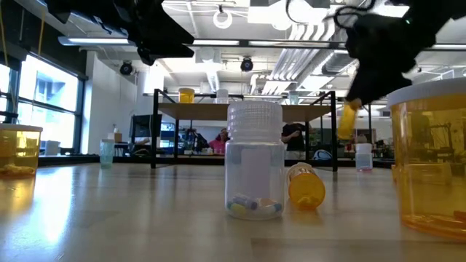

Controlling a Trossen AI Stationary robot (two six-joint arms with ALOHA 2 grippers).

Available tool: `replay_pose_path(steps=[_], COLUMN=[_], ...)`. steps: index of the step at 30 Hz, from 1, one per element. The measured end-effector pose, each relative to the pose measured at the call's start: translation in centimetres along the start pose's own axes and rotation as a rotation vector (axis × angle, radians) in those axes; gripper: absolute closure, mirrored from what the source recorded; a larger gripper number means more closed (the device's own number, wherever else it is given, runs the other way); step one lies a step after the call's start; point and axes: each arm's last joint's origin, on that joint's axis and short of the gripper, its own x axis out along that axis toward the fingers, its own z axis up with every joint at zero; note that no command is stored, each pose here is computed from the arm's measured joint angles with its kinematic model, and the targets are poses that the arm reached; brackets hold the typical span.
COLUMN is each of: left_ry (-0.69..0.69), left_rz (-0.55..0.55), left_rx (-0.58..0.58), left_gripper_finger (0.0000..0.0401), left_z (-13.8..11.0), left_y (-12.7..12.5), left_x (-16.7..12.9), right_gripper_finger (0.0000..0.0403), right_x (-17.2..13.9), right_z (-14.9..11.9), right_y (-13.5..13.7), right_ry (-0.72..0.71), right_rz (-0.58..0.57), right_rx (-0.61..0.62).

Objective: Pick and place medicine bottles onto shelf by color
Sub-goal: Put the top right orange pill bottle on the shelf

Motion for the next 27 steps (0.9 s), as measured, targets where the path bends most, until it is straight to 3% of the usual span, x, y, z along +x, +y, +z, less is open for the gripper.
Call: replay_pose_path(steps=[8,15,20,27], left_ry=[0.001,0.003,0.009,0.025], left_rz=[0.000,0.000,0.001,0.003], left_rx=[0.000,0.001,0.002,0.006], left_gripper_finger=[0.0188,0.0188,0.0188,0.0188], left_z=[0.0,0.0,-0.1,-0.3], left_y=[0.0,0.0,0.0,0.0], left_x=[0.0,0.0,0.0,0.0], right_gripper_finger=[0.0298,0.0298,0.0298,0.0298], right_x=[-3.0,-6.1,-6.5,-4.4], right_z=[5.7,12.5,17.8,23.7], right_y=[1.2,0.6,0.0,-0.7], right_ry=[-0.152,-0.238,-0.205,-0.099], right_rz=[0.018,-0.116,-0.186,-0.196], right_rx=[-0.066,-0.068,-0.057,-0.054])
